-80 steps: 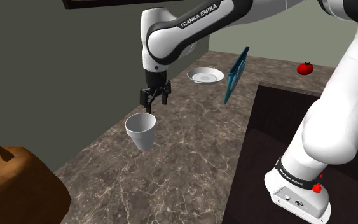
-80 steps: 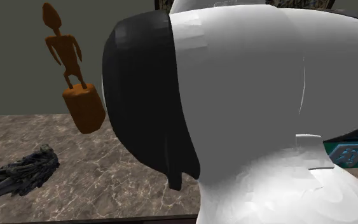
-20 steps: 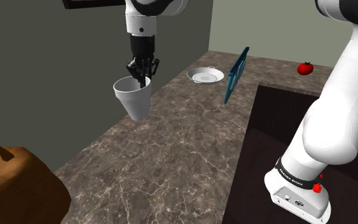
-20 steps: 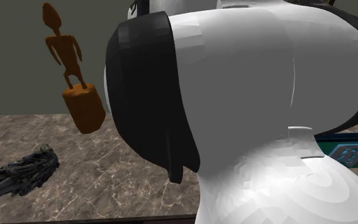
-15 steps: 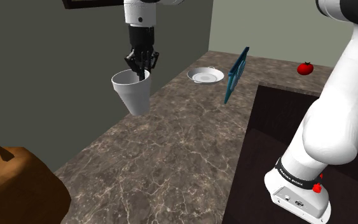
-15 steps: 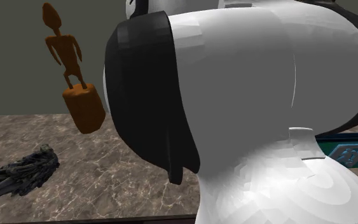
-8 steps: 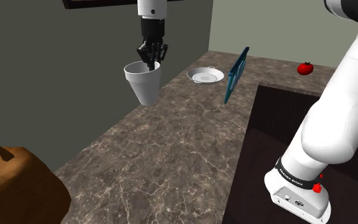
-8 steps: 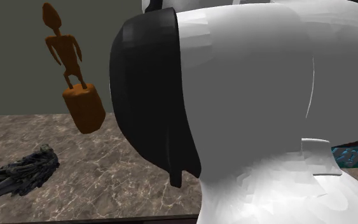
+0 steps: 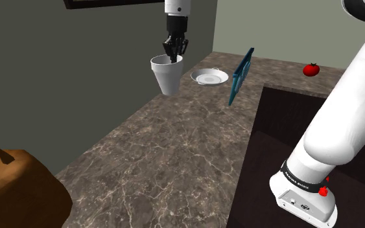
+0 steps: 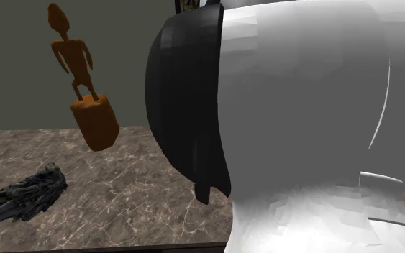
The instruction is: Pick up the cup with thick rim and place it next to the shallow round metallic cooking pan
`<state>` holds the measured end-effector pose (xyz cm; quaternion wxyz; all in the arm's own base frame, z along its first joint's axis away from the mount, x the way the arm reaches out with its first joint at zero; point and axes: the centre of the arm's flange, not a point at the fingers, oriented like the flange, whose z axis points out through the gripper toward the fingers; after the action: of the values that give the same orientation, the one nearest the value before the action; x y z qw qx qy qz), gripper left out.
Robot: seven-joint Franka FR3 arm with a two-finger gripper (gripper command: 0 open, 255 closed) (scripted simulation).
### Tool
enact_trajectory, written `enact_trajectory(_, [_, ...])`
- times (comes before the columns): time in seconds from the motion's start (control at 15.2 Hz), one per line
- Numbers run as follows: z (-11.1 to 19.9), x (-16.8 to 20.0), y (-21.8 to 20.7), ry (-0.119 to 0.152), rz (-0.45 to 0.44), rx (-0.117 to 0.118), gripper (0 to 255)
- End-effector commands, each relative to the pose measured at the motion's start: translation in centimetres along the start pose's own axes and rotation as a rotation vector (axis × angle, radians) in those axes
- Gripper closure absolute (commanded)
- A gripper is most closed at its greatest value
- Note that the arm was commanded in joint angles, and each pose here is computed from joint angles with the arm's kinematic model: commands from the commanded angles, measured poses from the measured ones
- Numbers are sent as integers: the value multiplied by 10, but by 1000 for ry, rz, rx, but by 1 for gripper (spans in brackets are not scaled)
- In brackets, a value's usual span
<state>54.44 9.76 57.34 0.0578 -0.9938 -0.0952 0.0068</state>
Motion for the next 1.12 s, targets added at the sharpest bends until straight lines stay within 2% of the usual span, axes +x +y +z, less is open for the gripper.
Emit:
enact_trajectory(0.0, [-3,1,24,0,-2,0,255])
enact_trajectory(1.06, [-28,0,234,0,-2,0,255])
